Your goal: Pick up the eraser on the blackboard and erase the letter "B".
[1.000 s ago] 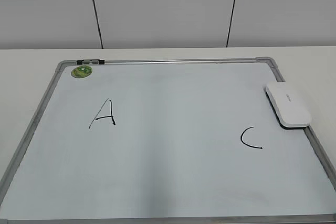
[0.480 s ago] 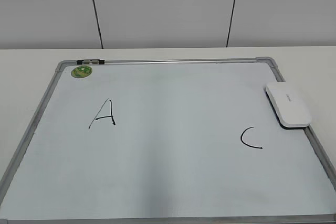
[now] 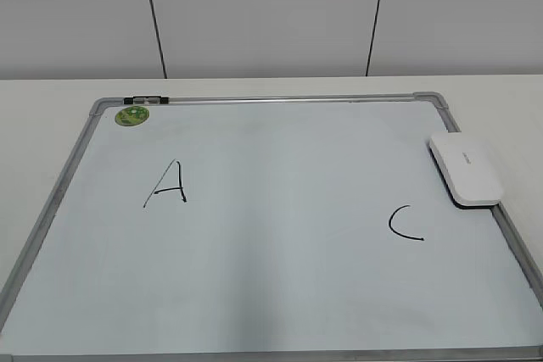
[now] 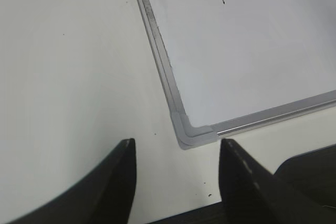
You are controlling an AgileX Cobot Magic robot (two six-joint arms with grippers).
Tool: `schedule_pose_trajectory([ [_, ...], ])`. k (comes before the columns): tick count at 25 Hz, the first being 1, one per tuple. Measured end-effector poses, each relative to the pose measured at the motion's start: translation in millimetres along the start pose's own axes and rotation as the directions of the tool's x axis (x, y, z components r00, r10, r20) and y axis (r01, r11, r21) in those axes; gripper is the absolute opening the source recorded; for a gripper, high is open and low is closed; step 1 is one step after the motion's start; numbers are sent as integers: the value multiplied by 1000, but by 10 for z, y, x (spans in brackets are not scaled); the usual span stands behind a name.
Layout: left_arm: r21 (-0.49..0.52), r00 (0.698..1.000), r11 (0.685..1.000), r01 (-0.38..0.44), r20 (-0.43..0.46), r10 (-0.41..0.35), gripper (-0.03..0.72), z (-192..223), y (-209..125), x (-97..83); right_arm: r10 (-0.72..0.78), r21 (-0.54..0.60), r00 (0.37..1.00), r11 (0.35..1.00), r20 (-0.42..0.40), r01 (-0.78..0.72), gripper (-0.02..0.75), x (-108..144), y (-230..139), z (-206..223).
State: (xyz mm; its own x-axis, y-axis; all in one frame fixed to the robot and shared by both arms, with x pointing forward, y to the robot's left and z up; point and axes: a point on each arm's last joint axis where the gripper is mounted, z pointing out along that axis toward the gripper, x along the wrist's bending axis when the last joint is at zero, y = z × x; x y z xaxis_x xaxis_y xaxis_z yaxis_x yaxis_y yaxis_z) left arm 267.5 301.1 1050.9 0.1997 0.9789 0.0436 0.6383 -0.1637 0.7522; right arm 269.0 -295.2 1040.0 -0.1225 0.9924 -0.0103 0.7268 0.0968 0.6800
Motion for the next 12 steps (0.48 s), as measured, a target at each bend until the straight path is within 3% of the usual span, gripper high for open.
schedule_pose_trajectory([
  [12,-17,1000,1000,0,0,0,368,-23,-14,2,2,-9,1000,1000,0,-2,519,0,-7,-11],
])
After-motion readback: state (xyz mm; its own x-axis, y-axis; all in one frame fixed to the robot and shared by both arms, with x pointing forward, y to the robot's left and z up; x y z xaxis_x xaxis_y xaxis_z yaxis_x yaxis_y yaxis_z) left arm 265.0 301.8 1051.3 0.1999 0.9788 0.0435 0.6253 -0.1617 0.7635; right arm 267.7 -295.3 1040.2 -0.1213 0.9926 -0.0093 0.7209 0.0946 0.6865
